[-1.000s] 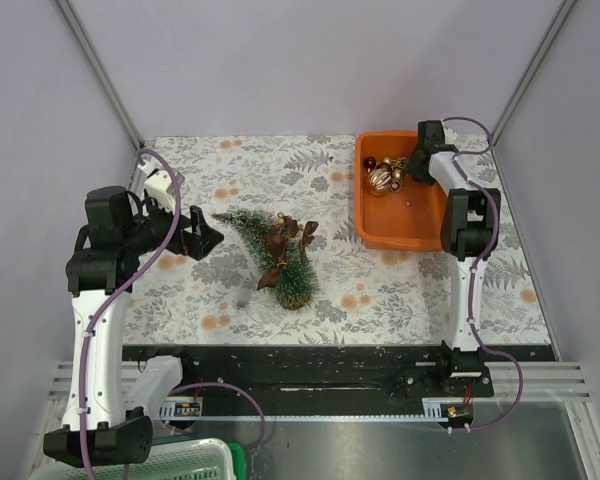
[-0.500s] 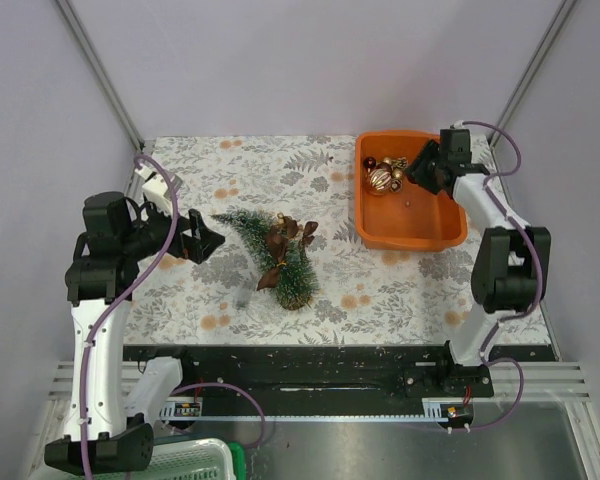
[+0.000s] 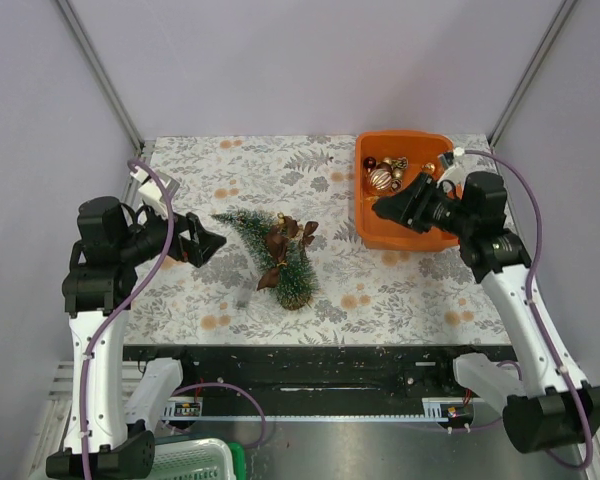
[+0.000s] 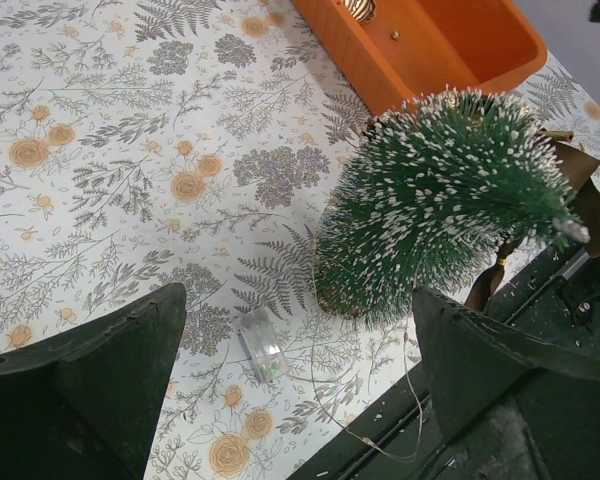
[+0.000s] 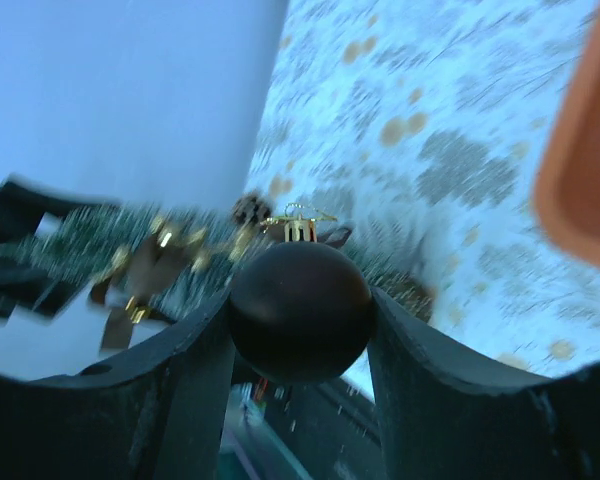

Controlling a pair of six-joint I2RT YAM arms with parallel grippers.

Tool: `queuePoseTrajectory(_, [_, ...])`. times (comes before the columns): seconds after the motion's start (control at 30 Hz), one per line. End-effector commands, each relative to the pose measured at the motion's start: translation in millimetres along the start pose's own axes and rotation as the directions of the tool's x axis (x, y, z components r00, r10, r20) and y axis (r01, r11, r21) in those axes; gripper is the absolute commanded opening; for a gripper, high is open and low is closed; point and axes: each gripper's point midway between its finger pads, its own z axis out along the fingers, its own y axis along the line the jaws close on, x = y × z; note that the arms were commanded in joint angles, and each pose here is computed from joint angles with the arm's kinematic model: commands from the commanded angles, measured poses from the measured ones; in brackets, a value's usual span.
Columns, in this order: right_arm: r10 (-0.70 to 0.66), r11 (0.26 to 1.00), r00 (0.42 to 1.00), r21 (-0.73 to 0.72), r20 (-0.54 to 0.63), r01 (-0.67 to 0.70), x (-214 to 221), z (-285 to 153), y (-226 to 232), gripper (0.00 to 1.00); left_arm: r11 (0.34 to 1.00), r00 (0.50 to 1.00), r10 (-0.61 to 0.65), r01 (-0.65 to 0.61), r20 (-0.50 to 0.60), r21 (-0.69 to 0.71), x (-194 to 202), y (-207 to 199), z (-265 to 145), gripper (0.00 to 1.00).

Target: Decorate the small christmas tree

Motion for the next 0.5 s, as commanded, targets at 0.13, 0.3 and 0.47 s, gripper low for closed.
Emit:
queuePoseTrajectory(0.13, [-0.046,0.988,0.97,-0.155,-0.238,0.009,79.5,-41.1,50.0,0.33,0.998,0.996,0.05,-0.053,0.077,0.046,-22.7,-15.7,-9.2,0.99])
queuePoseTrajectory(0.3, [-0.07,0.981,0.946,-0.191,-0.315,0.008,108.1,-35.0,53.9,0.32,0.996,0.994,0.063,-0.068,0.089,0.053,-27.0,-20.5,-13.3,0.99])
queuePoseTrajectory(0.47, [-0.13,0.977,0.913,-0.206,-0.386,0.052,133.6,-13.0,59.3,0.32,0.991,0.988,0.104,-0.112,0.116,0.068,-35.3,-28.3,-19.4,0.99])
